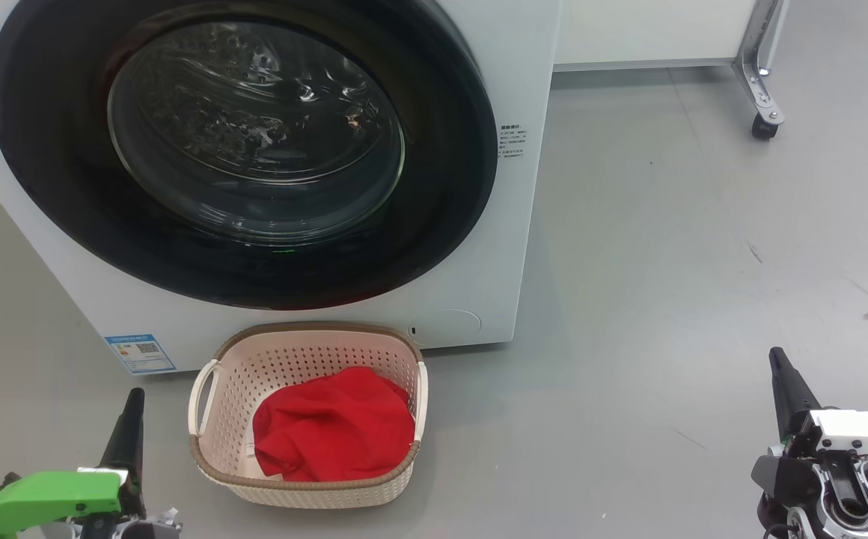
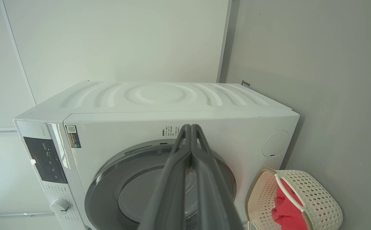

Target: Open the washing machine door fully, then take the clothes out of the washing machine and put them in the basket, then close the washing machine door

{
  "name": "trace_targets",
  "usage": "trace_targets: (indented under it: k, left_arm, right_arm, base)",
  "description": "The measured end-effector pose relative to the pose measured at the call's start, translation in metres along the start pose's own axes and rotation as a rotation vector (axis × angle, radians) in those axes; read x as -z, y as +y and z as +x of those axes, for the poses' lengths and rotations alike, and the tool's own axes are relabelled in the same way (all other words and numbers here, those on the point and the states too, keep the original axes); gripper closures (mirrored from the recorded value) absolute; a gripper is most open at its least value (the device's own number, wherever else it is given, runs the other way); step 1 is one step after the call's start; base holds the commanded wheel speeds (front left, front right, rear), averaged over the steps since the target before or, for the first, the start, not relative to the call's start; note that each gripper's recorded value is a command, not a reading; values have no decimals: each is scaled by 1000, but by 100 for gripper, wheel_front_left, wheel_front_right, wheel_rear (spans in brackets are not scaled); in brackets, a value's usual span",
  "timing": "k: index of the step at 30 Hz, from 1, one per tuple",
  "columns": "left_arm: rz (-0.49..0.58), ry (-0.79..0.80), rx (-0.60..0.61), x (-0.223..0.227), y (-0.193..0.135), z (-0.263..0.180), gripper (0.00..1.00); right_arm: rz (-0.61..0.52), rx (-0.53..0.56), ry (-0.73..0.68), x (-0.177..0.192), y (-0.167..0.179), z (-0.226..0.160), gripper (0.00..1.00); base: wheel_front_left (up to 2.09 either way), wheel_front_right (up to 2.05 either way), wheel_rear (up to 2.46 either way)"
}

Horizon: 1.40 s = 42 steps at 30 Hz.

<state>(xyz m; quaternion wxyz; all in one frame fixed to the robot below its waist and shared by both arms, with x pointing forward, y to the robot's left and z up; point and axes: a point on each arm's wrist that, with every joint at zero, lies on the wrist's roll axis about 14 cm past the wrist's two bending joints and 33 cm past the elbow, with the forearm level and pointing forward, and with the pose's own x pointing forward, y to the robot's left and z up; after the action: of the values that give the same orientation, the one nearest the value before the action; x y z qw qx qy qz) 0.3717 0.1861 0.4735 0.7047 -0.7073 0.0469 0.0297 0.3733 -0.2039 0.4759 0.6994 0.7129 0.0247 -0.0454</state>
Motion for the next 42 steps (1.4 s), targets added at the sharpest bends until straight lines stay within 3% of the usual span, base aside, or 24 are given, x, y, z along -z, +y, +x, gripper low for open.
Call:
trace_targets:
  k: [42]
  left_arm:
    - [-2,1,-3,-1,1,0,100]
  right_arm:
    - [1,1,-4,-1,0,0,100]
  base:
    - [0,0,0]
